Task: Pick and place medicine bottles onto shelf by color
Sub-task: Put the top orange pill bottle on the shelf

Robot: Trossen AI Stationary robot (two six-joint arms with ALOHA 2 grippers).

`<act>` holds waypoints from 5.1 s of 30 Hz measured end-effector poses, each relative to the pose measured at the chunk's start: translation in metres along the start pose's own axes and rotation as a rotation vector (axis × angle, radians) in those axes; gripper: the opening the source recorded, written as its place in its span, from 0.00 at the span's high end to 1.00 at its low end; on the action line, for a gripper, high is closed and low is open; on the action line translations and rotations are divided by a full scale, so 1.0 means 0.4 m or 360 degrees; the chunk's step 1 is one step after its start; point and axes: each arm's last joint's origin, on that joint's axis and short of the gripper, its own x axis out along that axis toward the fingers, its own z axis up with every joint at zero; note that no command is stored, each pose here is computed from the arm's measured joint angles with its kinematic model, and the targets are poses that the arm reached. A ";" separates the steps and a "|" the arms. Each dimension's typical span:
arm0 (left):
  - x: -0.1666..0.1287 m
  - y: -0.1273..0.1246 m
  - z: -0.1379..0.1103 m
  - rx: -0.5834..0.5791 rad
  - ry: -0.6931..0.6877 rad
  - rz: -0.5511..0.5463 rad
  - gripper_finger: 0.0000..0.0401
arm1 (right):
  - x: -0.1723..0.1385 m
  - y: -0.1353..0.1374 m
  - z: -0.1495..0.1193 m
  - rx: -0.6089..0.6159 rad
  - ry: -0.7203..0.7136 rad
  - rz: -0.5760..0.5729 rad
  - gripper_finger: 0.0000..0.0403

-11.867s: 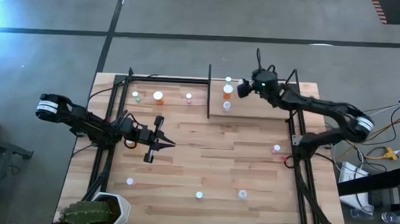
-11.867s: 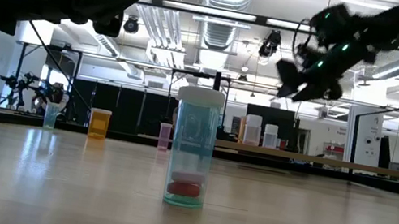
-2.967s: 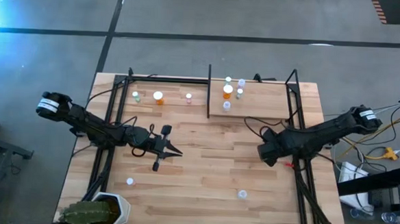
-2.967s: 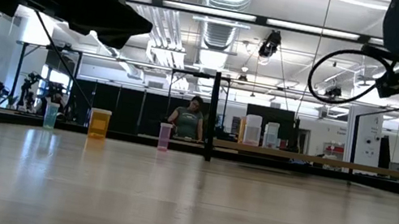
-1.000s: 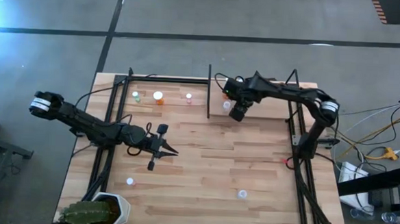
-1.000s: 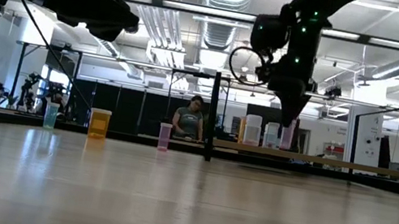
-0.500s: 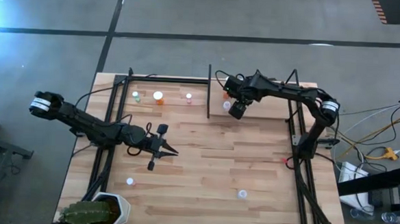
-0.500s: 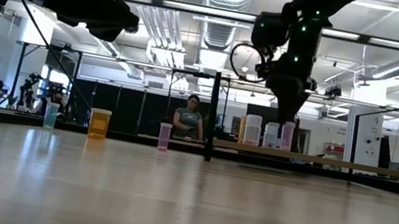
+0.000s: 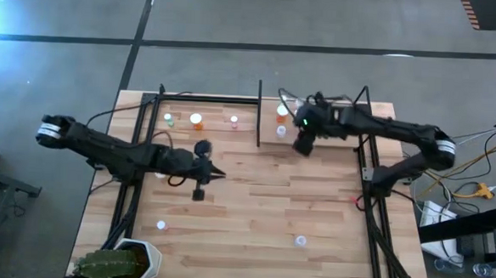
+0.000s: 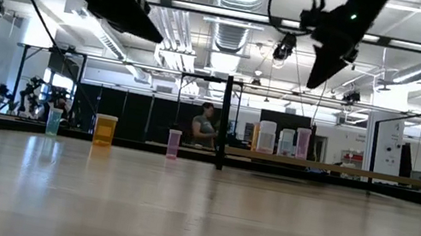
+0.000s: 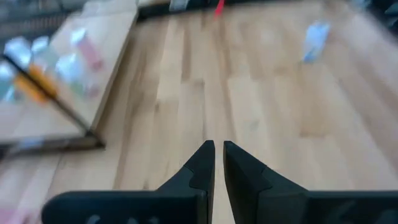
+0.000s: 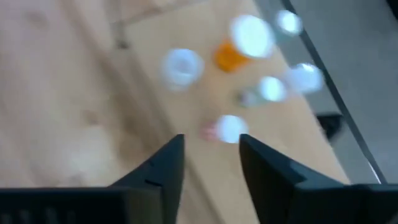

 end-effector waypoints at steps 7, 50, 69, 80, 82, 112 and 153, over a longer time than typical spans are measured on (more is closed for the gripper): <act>-0.008 0.088 0.052 -0.0126 0.0481 0.0189 0.96 | -0.032 0.148 -0.121 -0.0147 -0.0403 0.0209 0.86; 0.120 0.613 -0.089 -0.0823 0.1815 0.0767 0.39 | -0.064 0.393 -0.268 -0.0500 -0.0989 0.0133 0.90; 0.119 0.599 -0.114 -0.0800 0.1871 0.0617 0.56 | -0.064 0.393 -0.268 -0.0507 -0.0989 0.0133 0.90; 0.076 0.476 0.002 -0.0700 0.1898 0.0422 0.56 | -0.063 0.392 -0.270 -0.0515 -0.0981 0.0129 0.90; 0.076 0.418 0.035 -0.0663 0.1820 0.0323 0.56 | -0.060 0.391 -0.273 -0.0537 -0.0959 0.0118 0.90; 0.529 0.061 0.243 0.0152 0.0961 -0.0232 0.56 | -0.072 0.245 -0.409 -0.0200 -0.1122 0.0232 0.91; 0.100 0.043 0.067 0.0010 -0.0442 -0.0223 0.79 | 0.084 0.404 -0.287 -0.0302 -0.0970 0.0428 0.32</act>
